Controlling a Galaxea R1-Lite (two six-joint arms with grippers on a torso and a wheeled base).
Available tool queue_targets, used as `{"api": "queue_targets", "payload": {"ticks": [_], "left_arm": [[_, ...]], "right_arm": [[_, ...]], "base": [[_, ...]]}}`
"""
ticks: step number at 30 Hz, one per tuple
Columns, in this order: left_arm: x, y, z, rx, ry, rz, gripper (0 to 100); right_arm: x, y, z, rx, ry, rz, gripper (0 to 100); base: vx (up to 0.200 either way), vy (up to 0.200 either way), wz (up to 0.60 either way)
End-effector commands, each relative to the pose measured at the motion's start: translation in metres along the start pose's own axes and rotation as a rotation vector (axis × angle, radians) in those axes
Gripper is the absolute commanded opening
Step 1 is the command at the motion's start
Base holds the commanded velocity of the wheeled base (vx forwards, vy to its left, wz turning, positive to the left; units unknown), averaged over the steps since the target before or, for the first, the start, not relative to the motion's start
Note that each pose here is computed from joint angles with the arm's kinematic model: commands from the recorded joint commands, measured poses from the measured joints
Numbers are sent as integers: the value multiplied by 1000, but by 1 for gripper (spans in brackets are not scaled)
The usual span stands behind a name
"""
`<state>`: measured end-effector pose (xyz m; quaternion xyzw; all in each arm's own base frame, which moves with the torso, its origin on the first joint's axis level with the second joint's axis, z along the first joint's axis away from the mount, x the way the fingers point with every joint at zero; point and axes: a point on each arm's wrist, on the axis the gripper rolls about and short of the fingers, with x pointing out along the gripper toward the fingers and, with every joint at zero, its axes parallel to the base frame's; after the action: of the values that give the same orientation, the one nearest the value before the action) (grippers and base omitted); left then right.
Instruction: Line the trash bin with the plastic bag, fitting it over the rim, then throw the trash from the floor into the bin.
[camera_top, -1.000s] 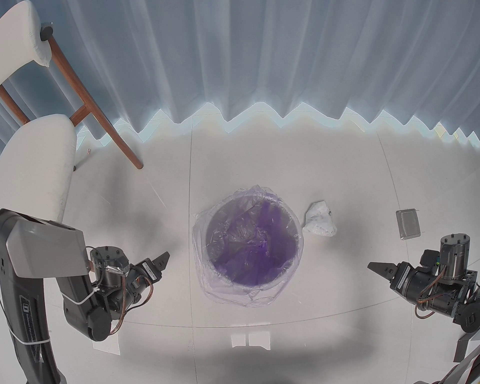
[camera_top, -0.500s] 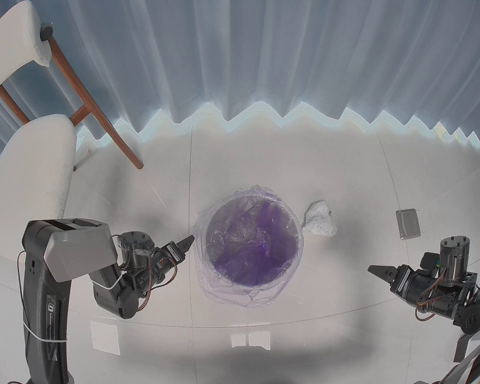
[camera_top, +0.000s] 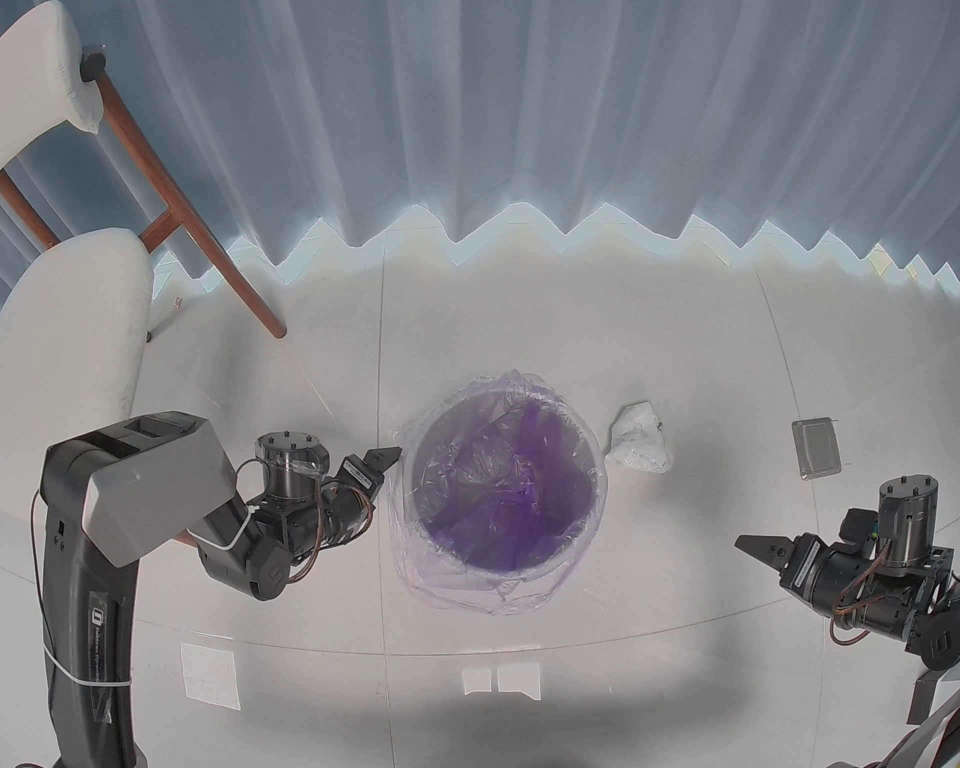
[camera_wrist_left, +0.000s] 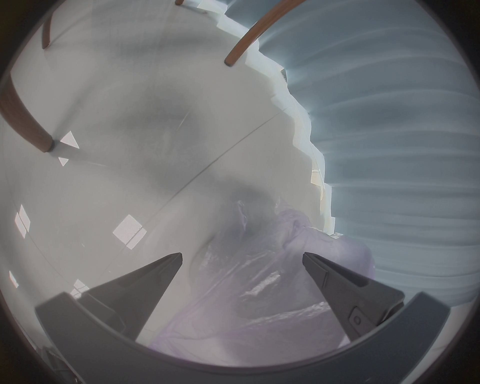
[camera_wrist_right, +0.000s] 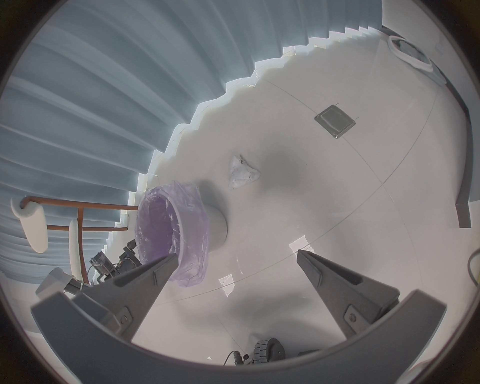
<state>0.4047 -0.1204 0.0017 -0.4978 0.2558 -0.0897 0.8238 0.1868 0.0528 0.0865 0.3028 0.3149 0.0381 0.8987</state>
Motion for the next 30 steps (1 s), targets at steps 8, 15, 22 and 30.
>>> {"api": "queue_targets", "payload": {"ticks": [8, 15, 22, 30], "left_arm": [[0, -25, 22, -71, 6, -66, 100], [1, -23, 20, -91, 23, -45, 100], [10, -31, 1, -76, 65, -59, 100], [19, -24, 1, -105, 57, -33, 100]], "right_arm": [[-1, -2, -3, 1, 9, -8, 100], [-1, -3, -3, 1, 13, -10, 100], [-1, -3, -3, 1, 10, -9, 100], [-5, -7, -8, 0, 10, -9, 100]], "base": [[0, 0, 0], [0, 0, 0], [0, 0, 0], [0, 0, 0]]}}
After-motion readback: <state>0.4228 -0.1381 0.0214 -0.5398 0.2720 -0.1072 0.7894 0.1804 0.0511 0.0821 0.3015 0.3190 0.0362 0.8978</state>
